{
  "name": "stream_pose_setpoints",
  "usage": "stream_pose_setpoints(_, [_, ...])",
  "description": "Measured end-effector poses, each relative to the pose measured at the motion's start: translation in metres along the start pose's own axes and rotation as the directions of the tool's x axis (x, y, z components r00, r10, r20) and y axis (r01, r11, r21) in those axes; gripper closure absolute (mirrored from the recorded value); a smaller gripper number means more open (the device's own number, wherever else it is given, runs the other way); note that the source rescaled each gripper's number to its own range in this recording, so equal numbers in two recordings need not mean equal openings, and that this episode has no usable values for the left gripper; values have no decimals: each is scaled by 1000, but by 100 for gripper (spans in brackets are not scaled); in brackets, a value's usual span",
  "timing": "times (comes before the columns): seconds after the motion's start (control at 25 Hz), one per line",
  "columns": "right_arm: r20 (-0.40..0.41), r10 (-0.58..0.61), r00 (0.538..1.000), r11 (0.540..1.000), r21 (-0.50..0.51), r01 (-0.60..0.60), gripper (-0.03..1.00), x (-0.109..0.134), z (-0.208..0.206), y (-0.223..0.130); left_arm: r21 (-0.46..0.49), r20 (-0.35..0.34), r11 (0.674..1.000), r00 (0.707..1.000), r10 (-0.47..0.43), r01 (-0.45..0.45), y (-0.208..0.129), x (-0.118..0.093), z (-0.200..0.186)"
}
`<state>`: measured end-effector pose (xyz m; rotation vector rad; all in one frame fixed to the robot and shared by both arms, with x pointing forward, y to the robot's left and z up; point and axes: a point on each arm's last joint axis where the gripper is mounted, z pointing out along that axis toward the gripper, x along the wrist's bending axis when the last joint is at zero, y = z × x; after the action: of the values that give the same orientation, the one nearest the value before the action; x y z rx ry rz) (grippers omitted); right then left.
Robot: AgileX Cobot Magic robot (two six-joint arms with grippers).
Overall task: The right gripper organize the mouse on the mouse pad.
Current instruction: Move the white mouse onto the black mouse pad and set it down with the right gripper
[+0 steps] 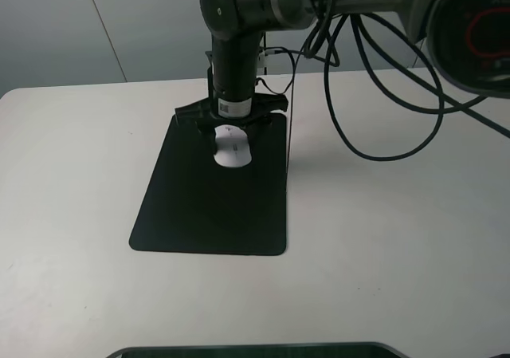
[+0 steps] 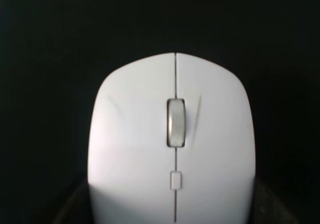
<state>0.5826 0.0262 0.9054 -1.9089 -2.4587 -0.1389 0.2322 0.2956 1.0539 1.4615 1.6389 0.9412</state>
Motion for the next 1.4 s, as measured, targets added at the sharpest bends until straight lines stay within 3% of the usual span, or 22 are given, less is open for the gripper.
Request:
stream_pose_setpoints(0.48, [5,9,1000,1000,-5,-9,97,7,23,-1,0,0,1000,1000,0,0,0,0,0])
stream_pose_setpoints(0.92, [103,24,994,995,-95,-14,97,-2,25,7,0,0,1000,1000,0,0,0,0,0])
stream_pose_setpoints(1.4, [123,19,992,995,-95,-7,97,-2,35,7,0,0,1000,1000,0,0,0,0,0])
